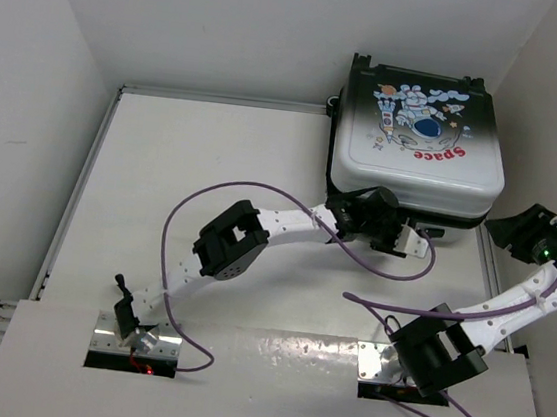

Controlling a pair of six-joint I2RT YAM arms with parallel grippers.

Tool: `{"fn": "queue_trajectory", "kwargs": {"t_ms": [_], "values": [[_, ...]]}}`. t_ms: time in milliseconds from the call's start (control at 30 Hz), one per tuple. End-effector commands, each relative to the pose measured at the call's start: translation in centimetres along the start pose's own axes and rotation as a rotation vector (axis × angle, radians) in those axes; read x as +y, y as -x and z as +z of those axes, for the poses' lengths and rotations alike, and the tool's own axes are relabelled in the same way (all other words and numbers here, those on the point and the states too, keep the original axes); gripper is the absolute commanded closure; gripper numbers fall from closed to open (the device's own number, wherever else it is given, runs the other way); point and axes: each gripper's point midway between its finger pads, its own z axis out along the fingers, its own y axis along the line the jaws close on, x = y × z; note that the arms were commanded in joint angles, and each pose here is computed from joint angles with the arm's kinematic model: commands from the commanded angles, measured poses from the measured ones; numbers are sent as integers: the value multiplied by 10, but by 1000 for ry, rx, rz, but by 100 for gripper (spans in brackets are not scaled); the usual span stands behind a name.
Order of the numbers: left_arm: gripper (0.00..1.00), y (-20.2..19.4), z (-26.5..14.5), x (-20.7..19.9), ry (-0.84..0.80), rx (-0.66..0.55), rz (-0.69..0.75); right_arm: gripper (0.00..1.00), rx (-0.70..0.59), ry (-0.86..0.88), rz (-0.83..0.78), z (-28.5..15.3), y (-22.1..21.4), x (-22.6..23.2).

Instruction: Pack the luggage

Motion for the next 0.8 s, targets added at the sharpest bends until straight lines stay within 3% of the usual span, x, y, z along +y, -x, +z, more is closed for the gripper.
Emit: {"fn": "queue_trajectory", "kwargs": {"t_ms": [0,267,333,400,467,533,600,767], "values": [[50,-131,-42,-35,-72,402,-200,50,-14,8,-49,0,8,1],[54,-225,-145,-60,-53,705,-296,50,45,69,-138,19,-15,20],[61,-236,-158,-62,-53,736,-305,50,43,78,-161,24,-16,27],[75,-252,-176,-65,-54,781,-302,50,76,67,-137,33,-29,31],[92,-246,-184,-63,-55,773,-312,51,59,11,-142,39,-28,25],[98,-242,-191,-65,-60,752,-338,53,79,-70,-175,52,-37,15],[100,-238,-200,-62,-41,761,-329,54,74,-107,-202,58,-36,21],[100,-240,-237,-97,-107,811,-337,55,90,-245,-249,67,-37,9]]}}
